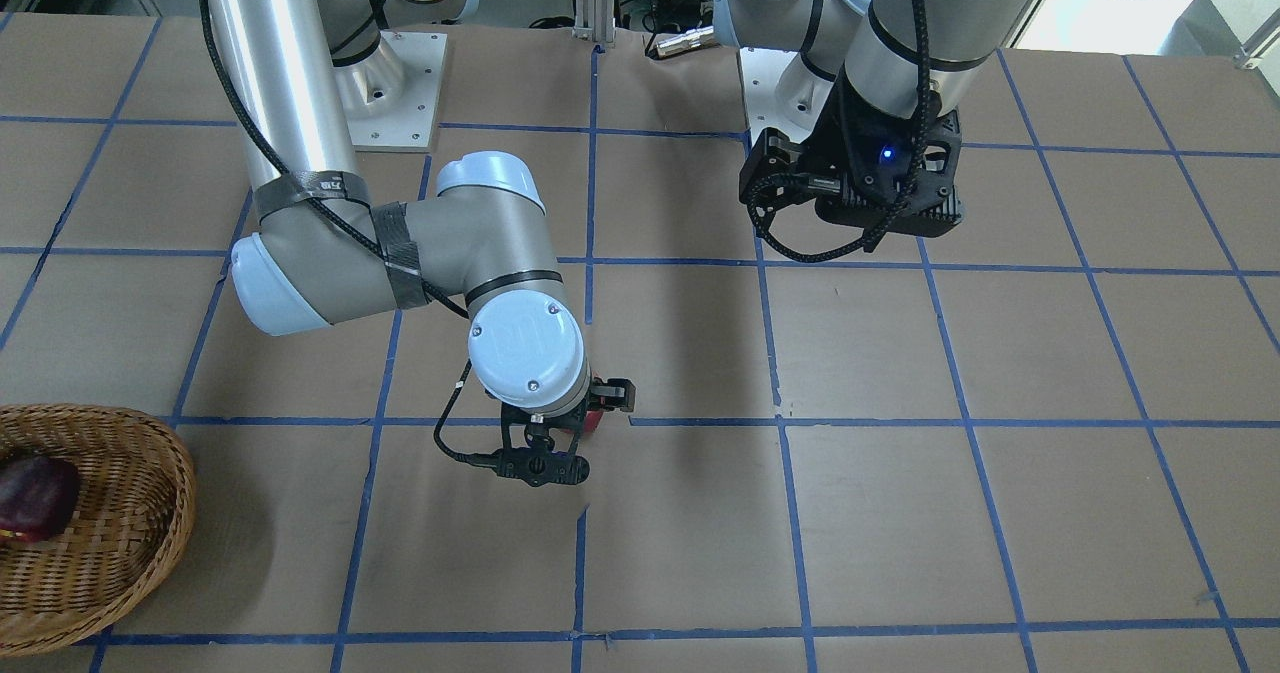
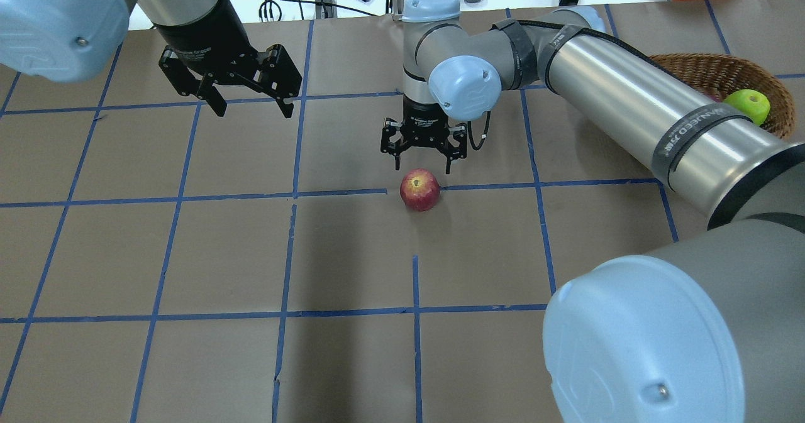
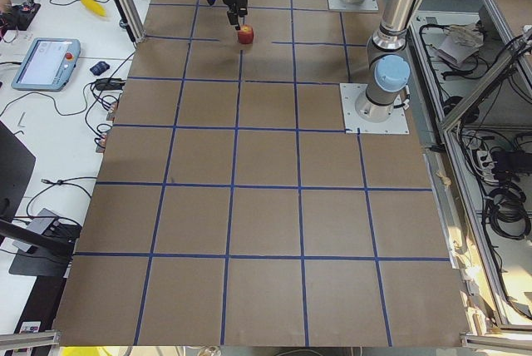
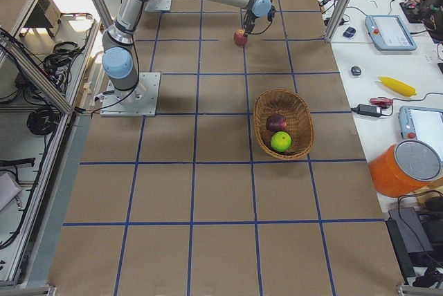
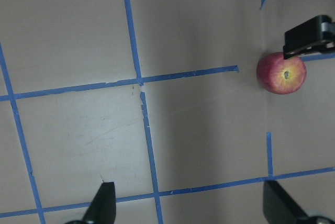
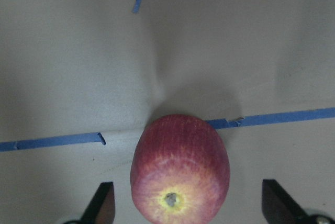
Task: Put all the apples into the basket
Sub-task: 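Reach the right gripper to the center red apple and grasp it, then carry the red apple into the basket and open the right gripper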
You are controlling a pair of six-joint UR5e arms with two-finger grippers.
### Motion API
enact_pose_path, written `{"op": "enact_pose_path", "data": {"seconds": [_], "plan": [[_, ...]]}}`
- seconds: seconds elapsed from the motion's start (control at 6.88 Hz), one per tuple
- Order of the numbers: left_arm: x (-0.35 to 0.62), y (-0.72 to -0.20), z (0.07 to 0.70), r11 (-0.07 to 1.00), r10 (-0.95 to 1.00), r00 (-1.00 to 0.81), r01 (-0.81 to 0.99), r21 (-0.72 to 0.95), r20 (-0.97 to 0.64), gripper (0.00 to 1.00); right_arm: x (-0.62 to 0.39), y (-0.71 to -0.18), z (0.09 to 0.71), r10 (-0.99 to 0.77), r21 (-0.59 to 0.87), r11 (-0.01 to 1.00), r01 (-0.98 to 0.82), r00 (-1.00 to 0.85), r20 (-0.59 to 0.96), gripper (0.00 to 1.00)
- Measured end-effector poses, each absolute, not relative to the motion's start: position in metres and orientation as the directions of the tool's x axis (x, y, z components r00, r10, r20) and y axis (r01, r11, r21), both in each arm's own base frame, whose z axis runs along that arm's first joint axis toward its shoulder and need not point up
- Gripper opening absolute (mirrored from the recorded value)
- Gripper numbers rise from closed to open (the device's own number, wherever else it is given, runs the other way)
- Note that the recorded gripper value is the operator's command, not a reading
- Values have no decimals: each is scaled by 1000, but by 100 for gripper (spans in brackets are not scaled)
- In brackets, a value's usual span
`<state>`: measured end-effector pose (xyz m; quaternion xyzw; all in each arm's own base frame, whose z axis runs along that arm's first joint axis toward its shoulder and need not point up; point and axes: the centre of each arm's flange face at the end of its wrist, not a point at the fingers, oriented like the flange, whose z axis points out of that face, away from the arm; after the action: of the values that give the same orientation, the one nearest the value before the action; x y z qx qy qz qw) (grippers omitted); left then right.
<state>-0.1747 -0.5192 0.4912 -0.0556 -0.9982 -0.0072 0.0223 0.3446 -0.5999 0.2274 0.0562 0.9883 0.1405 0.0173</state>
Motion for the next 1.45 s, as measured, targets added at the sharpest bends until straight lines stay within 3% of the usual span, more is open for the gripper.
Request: {"op": "enact_pose_path", "data": {"seconds": [0.44, 0.58, 0.73, 0.87, 1.16, 1.45], "plan": [[-175, -515, 496, 994, 109, -993, 108, -13, 45, 100, 351, -598, 192, 107, 326, 940, 102, -994, 3, 100], [-175, -514, 497, 994, 108, -993, 107, -16, 45, 100, 355, -597, 178, 101, 343, 934, 99, -995, 12, 90], [-175, -513, 498, 994, 108, -993, 107, -17, 45, 100, 358, -595, 171, 96, 351, 931, 97, -995, 18, 24], [-175, -513, 498, 994, 109, -993, 108, -18, 45, 100, 358, -595, 172, 97, 348, 932, 99, -995, 22, 0], [-174, -512, 499, 994, 110, -993, 109, -21, 45, 100, 348, -602, 193, 122, 311, 942, 126, -992, 34, 0], [-174, -511, 502, 994, 110, -993, 109, -25, 43, 100, 298, -618, 256, 167, 217, 960, 178, -984, 66, 0]]}}
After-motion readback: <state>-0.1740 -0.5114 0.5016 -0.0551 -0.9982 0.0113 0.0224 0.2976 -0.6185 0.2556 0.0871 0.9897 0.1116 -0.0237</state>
